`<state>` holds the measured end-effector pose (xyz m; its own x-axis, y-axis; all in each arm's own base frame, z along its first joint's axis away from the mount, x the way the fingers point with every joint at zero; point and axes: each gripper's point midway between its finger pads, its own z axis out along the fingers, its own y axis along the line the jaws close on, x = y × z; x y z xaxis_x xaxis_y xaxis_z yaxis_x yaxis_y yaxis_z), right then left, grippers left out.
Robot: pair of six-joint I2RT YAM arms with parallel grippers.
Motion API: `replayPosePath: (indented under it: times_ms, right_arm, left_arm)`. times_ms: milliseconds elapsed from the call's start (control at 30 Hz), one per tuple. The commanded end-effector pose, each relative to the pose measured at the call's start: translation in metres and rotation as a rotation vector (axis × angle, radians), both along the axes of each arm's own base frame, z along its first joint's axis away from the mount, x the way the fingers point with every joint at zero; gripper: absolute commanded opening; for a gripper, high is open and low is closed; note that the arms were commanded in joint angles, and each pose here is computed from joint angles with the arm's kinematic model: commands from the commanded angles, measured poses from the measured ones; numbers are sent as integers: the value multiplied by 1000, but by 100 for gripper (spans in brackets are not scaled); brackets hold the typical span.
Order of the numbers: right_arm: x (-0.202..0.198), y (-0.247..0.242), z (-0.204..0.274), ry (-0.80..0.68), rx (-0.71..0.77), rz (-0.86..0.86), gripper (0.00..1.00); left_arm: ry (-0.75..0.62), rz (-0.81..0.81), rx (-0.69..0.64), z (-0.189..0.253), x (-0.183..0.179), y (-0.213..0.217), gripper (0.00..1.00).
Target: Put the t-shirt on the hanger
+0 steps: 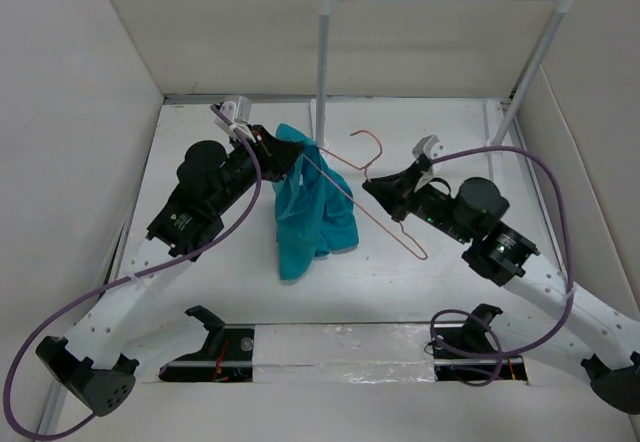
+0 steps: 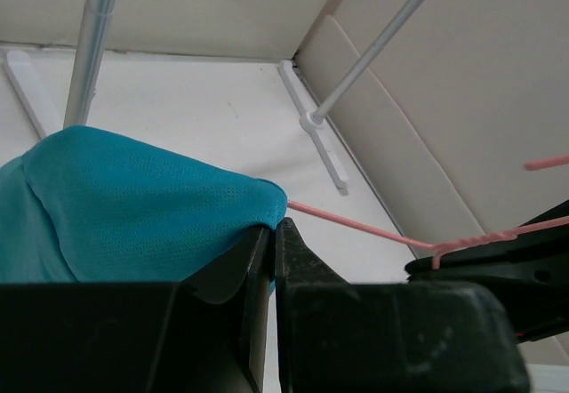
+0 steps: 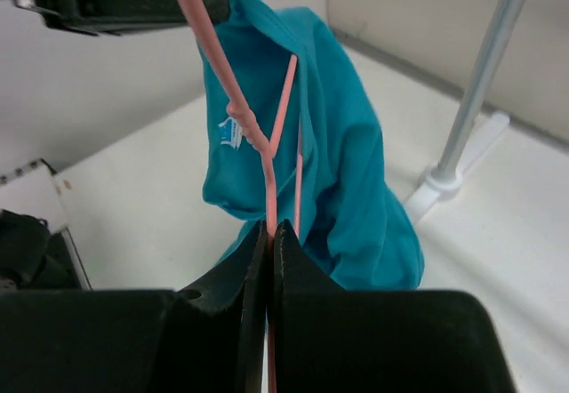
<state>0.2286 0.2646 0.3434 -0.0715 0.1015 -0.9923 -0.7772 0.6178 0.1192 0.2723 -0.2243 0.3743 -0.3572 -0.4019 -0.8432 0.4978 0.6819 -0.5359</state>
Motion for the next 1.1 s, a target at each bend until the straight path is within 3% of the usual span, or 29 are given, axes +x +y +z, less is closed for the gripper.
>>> replayPosePath:
  times_ms: [0,100,200,333,533,633,667,767,933,1067]
  right_arm:
    - [-38,0,71,-208,115,195,0]
    - [-66,12,74,-222,88,354,0]
    - [-85,19,80,-240,87,398,0]
    - [-82,14,110,-306,196,303,0]
    - [-96,63,121,-369,182,546,0]
    - [-113,20,148,-420,320,581,0]
    - [-109,0,162,-495,367,532,0]
    - [-116,-20,169,-517,382,514,0]
    - [-88,-9,164,-451,476,448,0]
    - [-80,32,148,-384,445,622,0]
  left_arm:
    - [-63,-39,2,34,-15,3,0]
    - [-89,-45,13,57,-17,4,0]
    - [-102,-100,25,80,-24,-2,0]
    - [-115,-182,41,104,-35,-10,0]
    - [-183,-231,41,158,-61,-1,0]
    - [-153,-248,59,151,-68,1,0]
    - [-133,-267,62,141,-67,-4,0]
    - [-115,-354,26,131,-72,-18,0]
    - [-97,-426,10,120,-75,-30,0]
    - [-78,-430,37,103,-70,-34,0]
